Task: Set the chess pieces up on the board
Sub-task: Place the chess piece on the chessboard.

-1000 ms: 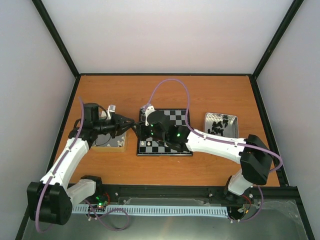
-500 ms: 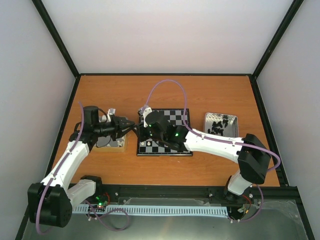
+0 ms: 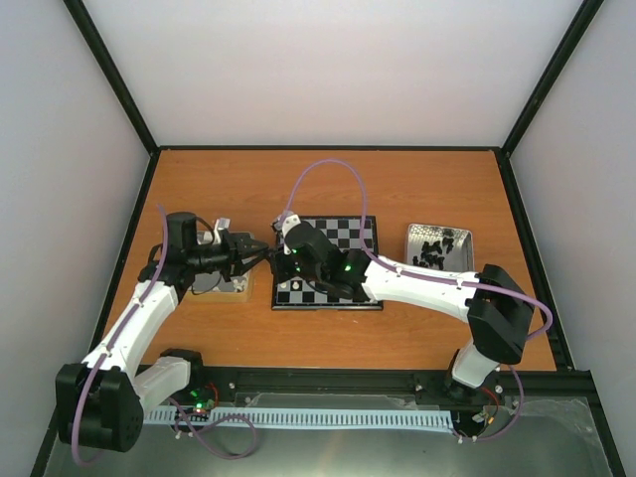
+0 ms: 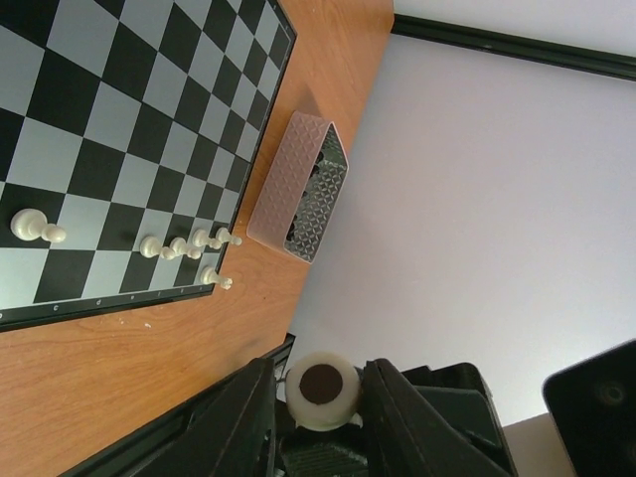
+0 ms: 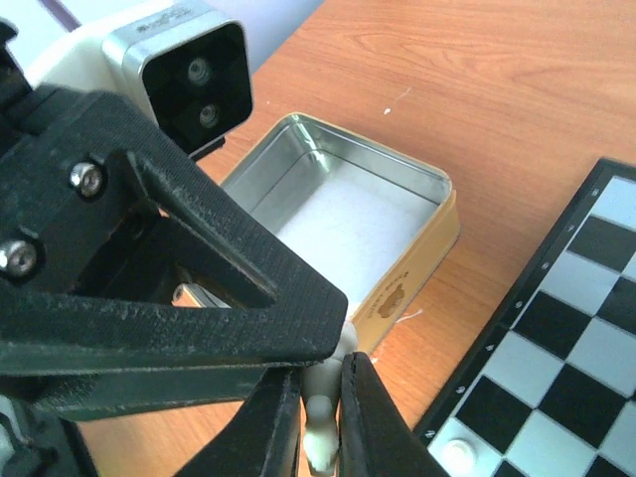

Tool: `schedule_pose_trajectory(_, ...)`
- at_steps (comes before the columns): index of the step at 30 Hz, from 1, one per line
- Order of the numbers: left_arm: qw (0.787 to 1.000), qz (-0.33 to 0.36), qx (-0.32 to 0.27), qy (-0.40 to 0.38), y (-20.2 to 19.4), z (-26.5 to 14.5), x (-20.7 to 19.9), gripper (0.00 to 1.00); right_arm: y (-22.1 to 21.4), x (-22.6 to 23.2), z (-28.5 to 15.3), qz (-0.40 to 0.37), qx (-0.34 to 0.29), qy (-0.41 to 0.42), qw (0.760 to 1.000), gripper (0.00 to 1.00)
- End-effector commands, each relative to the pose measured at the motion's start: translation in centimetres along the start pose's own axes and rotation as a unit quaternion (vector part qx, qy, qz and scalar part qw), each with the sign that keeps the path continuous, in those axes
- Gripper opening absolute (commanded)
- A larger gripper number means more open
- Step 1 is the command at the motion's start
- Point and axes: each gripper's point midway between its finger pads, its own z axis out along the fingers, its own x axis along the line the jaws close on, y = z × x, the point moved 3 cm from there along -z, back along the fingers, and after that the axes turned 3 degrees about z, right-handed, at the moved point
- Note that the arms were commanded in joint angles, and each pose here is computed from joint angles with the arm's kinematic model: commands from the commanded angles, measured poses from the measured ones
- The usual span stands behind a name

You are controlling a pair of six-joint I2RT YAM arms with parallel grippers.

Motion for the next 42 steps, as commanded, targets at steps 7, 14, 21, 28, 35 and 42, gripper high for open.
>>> schedule_pose_trajectory(7,0.997,0.065,-0.039,0.019,0.6,-0.8,-1.0,0.61,0.5,-0.4,-1.7,0.019,0.003,-0.026,0.999,0.03)
schedule_pose_trajectory(14,0.944,0.234,-0.163,0.166,3.6,-3.7,0.0,0.65,-6.9,-7.6,-6.0,0.070,0.160,-0.141,0.974,0.03)
schedule_pose_trajectory(21,0.876,0.357,-0.213,0.245,4.5,-6.2,0.4,0.66,-11.8,-12.4,-10.1,0.078,0.280,-0.235,0.928,0.03)
schedule_pose_trajectory(28,0.861,0.381,-0.227,0.248,4.5,-6.6,0.7,0.67,-14.1,-14.8,-9.1,0.057,0.335,-0.292,0.894,0.03)
schedule_pose_trajectory(35,0.863,0.380,-0.223,0.248,4.5,-6.4,1.0,0.67,-14.5,-16.1,-8.7,0.053,0.335,-0.312,0.888,0.03)
schedule_pose_trajectory(42,0.864,0.377,-0.221,0.251,4.6,-6.3,1.2,0.67,-14.9,-16.7,-7.8,0.064,0.336,-0.301,0.890,0.04)
